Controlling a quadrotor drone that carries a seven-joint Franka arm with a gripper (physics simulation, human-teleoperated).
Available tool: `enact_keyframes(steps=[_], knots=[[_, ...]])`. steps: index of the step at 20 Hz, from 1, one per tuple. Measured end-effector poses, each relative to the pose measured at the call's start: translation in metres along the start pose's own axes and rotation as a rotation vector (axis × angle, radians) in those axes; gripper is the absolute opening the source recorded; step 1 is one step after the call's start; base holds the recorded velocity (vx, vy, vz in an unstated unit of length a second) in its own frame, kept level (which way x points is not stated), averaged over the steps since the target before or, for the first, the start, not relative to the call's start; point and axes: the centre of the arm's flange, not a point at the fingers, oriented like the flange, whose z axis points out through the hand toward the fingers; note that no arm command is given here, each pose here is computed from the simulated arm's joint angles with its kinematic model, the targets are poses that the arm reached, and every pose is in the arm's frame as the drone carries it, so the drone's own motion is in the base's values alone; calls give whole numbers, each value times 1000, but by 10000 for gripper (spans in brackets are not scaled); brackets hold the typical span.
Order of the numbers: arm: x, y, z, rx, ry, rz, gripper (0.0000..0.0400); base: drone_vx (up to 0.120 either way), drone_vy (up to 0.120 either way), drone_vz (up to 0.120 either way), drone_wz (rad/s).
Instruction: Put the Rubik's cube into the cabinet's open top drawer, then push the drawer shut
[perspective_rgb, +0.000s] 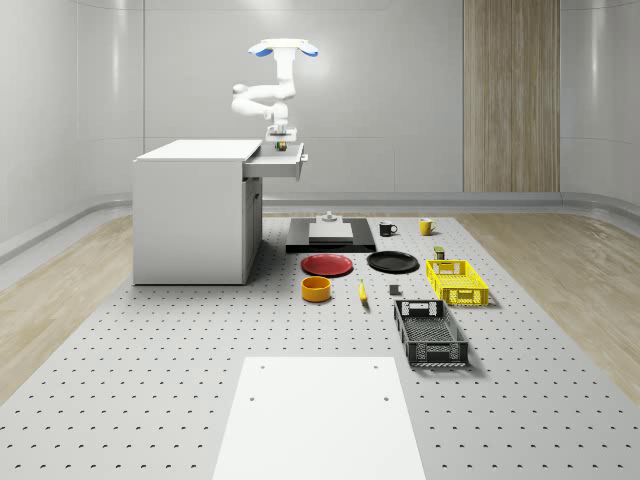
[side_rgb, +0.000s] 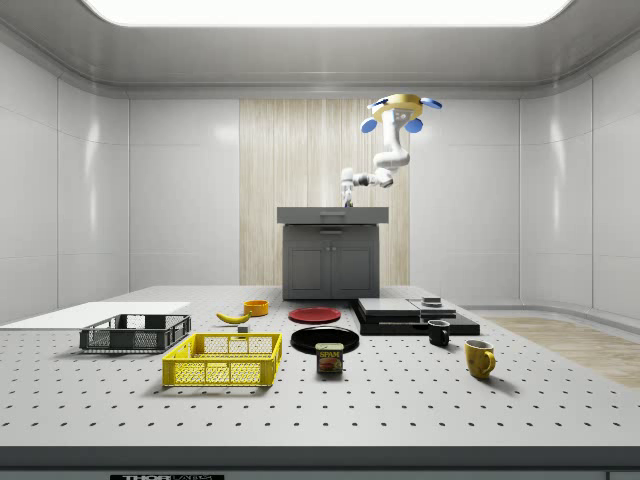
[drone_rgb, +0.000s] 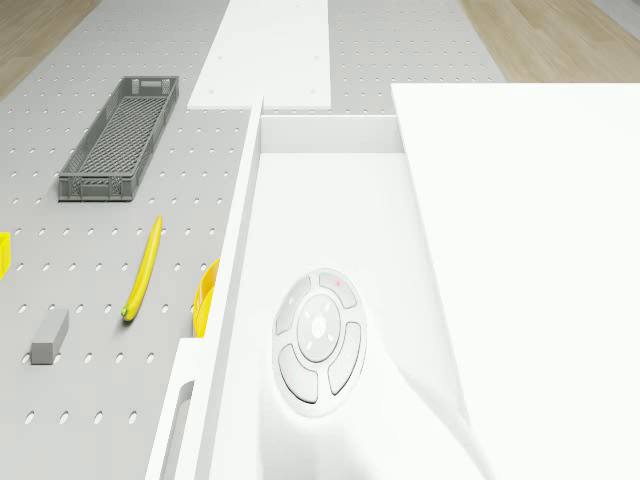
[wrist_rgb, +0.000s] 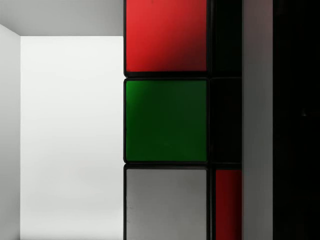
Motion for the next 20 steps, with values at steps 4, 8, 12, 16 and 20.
enact_keyframes(steps=[4, 8, 12, 16, 20], knots=[[0, 0, 13, 0, 0, 0, 325, 0, 0, 0, 0], [0, 0, 24, 0, 0, 0, 325, 0, 0, 0, 0], [0, 0, 36, 0, 0, 0, 325, 0, 0, 0, 0], [0, 0, 48, 0, 0, 0, 325, 0, 0, 0, 0], [0, 0, 56, 0, 0, 0, 365, 0, 0, 0, 0]])
